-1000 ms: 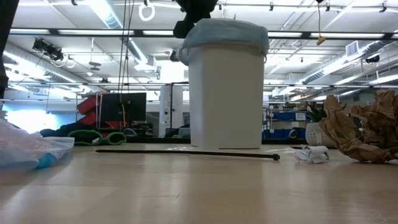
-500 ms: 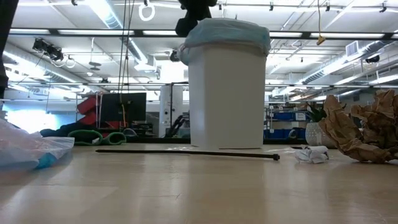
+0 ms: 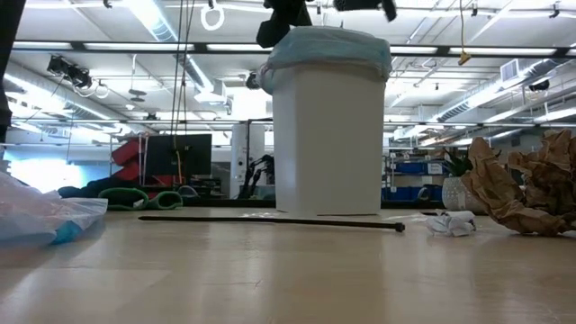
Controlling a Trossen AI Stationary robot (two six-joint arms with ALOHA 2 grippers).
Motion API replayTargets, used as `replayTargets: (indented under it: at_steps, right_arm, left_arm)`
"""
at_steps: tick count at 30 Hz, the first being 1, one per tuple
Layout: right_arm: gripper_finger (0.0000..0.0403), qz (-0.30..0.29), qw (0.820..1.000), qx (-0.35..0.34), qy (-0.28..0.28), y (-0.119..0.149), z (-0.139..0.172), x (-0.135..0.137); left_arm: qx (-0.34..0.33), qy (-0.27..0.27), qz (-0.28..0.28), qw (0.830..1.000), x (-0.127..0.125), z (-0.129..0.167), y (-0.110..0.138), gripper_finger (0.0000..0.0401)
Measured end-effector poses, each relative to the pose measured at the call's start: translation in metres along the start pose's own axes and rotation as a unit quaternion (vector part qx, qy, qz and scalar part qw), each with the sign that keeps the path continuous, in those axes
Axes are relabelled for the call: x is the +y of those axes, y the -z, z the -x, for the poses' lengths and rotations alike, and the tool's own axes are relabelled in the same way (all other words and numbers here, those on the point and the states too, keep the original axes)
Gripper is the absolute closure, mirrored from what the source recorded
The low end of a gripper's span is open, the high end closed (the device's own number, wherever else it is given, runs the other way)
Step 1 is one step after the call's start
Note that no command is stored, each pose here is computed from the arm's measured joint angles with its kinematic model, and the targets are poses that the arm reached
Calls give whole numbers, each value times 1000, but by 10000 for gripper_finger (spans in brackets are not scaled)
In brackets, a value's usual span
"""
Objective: Place trash/remove bag and relplace
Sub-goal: Put the cable tie into the trash bin
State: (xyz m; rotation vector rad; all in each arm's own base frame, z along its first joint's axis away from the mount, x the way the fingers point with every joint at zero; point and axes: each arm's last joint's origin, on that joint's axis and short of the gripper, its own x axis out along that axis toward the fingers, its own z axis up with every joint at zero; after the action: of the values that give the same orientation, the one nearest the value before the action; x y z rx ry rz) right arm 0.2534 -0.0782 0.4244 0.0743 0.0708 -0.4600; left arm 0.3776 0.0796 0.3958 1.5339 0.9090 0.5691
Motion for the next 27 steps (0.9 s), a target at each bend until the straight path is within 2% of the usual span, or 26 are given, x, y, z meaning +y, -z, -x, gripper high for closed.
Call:
replayTargets:
  at_steps: [5, 11, 19, 23, 27]
  right_arm:
    - [348, 30, 999, 12, 5, 10, -21, -4]
    - [325, 102, 995, 16, 16, 15, -29, -3]
    - [307, 129, 990, 12, 51, 15, -34, -6]
    - [324, 129, 990, 12, 51, 15, -34, -6]
    - [379, 126, 990, 15, 54, 16, -35, -10]
  left_arm:
    - [5, 0, -3, 1000, 0, 1, -1, 373]
    - [4, -1, -4, 1000, 1, 4, -3, 374]
    - [-3, -3, 5, 1000, 1, 7, -6, 374]
    - [-1, -3, 9, 1000, 1, 7, -6, 374]
    - [-2, -3, 12, 1000, 1, 8, -7, 374]
